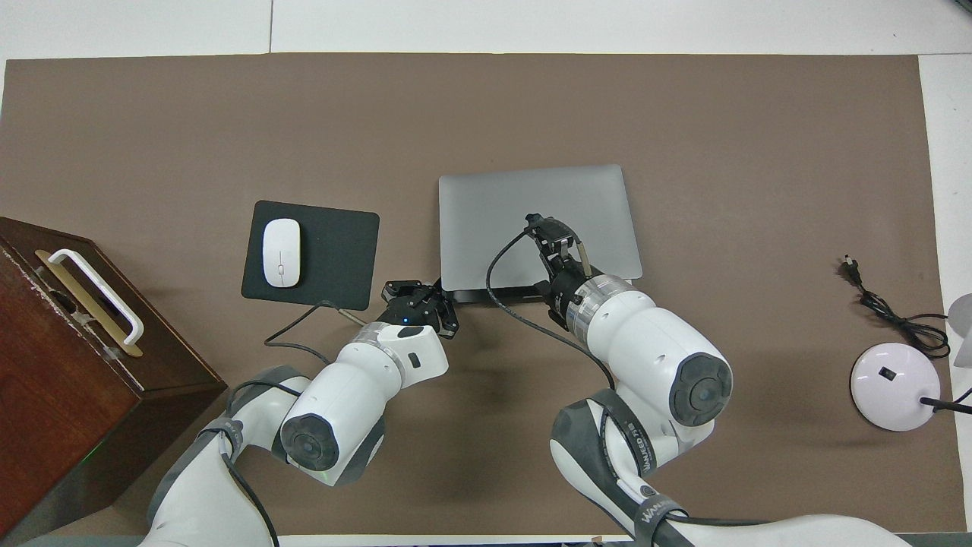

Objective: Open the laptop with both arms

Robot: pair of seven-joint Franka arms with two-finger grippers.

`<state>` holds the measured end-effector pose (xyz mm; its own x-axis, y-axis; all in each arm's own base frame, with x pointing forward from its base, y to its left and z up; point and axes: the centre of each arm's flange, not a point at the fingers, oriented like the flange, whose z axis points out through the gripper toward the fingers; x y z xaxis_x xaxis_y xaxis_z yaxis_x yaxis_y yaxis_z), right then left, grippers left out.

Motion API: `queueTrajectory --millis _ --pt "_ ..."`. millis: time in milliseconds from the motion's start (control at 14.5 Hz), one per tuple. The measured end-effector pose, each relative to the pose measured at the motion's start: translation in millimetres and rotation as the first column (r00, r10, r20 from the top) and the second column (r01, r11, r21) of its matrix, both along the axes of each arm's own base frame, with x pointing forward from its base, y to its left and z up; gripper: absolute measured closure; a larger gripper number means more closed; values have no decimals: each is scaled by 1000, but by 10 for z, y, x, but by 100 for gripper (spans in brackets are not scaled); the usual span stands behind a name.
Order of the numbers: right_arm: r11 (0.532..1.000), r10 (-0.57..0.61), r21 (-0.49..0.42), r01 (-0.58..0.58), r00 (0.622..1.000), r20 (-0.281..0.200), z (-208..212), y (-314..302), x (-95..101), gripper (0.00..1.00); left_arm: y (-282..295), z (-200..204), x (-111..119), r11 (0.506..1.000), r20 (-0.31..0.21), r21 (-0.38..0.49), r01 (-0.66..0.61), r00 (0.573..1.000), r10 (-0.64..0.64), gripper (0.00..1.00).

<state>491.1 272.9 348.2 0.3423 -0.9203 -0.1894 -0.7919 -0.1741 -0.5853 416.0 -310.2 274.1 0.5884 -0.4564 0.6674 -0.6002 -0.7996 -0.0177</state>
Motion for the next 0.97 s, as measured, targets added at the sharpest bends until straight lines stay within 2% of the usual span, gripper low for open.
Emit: queueTrajectory --millis 554,969 --pt "1000 0 6 0 1000 -2 1 34 -18 0 -44 29 2 1000 0 -14 -4 1000 4 99" --pt "1000 -3 7 3 1000 -13 10 68 -179 0 -96 -7 96 1000 3 -17 -8 1000 8 99"
